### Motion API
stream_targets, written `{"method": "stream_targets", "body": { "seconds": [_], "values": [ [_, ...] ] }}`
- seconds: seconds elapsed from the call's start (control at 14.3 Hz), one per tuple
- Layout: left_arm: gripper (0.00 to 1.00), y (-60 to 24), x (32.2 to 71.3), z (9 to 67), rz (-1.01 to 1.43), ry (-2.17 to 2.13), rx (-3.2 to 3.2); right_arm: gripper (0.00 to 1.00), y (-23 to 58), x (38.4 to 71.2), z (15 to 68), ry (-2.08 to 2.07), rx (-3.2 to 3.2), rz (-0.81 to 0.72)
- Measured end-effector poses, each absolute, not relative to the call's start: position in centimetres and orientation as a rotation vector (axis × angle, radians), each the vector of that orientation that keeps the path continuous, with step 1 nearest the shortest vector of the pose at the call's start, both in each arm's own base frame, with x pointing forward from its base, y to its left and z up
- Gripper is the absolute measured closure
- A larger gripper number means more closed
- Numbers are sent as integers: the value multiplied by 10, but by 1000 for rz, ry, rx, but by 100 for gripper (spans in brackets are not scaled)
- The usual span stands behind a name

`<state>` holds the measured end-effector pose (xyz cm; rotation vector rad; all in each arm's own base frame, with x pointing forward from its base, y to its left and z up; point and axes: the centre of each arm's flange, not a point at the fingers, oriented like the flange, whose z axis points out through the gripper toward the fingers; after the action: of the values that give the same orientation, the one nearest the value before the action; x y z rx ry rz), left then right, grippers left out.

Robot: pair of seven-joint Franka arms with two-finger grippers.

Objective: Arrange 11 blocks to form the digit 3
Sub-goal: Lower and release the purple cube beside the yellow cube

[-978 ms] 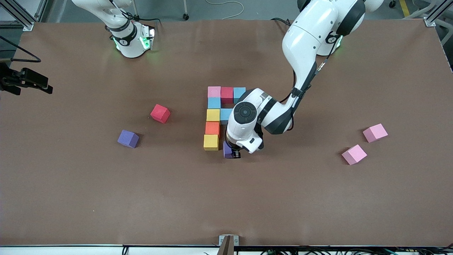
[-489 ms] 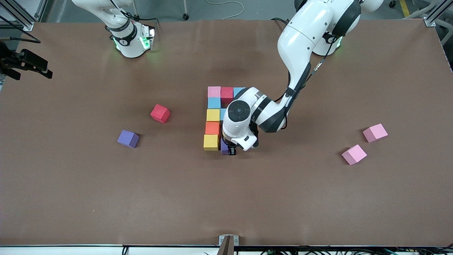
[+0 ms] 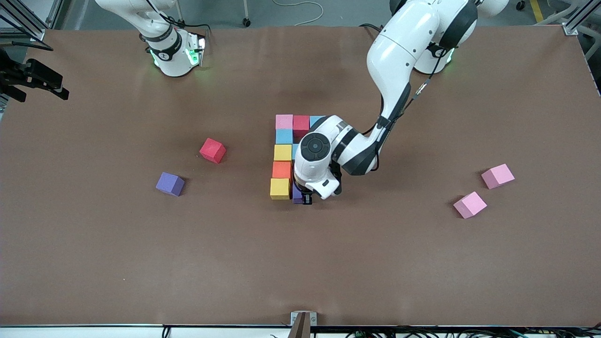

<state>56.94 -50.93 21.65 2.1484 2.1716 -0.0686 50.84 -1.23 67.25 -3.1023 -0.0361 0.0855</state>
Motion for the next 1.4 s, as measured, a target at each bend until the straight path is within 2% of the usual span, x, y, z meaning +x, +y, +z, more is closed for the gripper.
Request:
{"method": "stream_targets", "body": {
  "seconds": [1.4],
  "values": [
    [45, -518, 560, 208, -70, 2158, 2178, 0, -7, 511, 676, -60, -3141, 40]
  ]
}}
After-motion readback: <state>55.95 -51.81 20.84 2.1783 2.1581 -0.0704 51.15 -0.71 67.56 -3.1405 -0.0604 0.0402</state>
